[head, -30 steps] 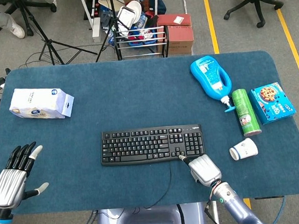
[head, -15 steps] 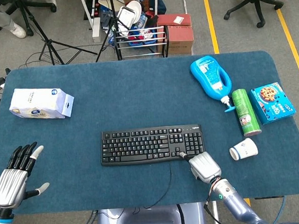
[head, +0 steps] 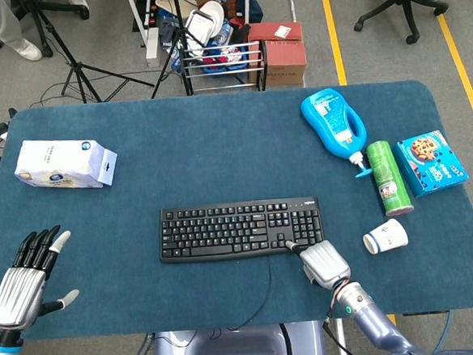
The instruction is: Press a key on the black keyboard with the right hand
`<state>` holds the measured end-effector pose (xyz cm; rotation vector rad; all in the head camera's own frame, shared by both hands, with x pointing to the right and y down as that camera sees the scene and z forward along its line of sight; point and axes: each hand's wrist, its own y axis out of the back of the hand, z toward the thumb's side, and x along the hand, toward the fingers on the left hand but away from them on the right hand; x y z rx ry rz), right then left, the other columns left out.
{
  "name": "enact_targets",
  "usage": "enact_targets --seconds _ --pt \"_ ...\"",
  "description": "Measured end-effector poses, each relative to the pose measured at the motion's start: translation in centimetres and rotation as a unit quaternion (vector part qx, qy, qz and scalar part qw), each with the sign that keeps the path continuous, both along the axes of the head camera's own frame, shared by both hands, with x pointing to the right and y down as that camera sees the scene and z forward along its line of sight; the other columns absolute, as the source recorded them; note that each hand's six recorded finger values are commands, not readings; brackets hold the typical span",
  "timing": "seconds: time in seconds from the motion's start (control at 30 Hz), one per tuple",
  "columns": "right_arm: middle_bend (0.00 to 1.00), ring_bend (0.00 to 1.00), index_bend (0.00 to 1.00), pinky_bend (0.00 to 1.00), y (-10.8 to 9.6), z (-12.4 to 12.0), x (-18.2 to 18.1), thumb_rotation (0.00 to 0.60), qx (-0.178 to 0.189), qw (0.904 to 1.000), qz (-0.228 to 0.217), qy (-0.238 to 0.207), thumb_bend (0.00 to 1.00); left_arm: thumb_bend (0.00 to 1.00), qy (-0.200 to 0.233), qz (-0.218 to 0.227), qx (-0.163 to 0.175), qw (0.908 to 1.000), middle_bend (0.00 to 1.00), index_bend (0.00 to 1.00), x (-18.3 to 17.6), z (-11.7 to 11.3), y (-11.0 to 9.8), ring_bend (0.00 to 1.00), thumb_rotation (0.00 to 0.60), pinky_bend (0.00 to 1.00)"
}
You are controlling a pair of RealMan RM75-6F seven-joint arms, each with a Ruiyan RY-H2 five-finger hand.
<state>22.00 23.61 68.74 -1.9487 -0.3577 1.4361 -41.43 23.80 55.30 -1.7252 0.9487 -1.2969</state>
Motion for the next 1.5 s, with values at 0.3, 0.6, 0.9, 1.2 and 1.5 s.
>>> enact_targets --seconds 0.3,0.6,0.9,1.2,1.5 --pt "0.77 0.69 0.15 0.48 0.4 0.2 0.1 0.6 -0.007 1.0 0.001 0.002 0.67 0.0 0.002 0.002 0.0 1.0 0.0 0.0 0.1 0.0 0.0 0.0 0.6 0.0" --pt "0.76 0.69 0.15 0.48 0.4 0.2 0.0 0.6 -0.007 1.0 0.002 0.003 0.67 0.0 0.003 0.002 0.0 1.0 0.0 0.0 0.1 0.0 0.0 0.0 0.6 0.0" --pt "0.76 0.69 0.15 0.48 0.0 -0.4 0.0 0.6 0.002 1.0 0.003 0.002 0.67 0.0 0.004 0.002 0.001 1.0 0.0 0.0 0.1 -0.1 0.0 0.0 0.6 0.0" --pt "0.67 0.62 0.15 0.48 -1.6 -2.4 0.6 0.6 0.038 0.9993 0.008 0.001 0.65 0.0 0.006 0.001 0.003 1.0 0.0 0.0 0.1 -0.3 0.0 0.0 0.6 0.0" --pt "0.1 0.08 0.08 0.36 -4.0 -6.4 4.3 0.6 0.111 0.9923 0.054 -0.01 0.45 0.0 0.006 0.002 -0.002 1.0 0.0 0.0 0.1 -0.1 0.1 0.0 0.6 0.0"
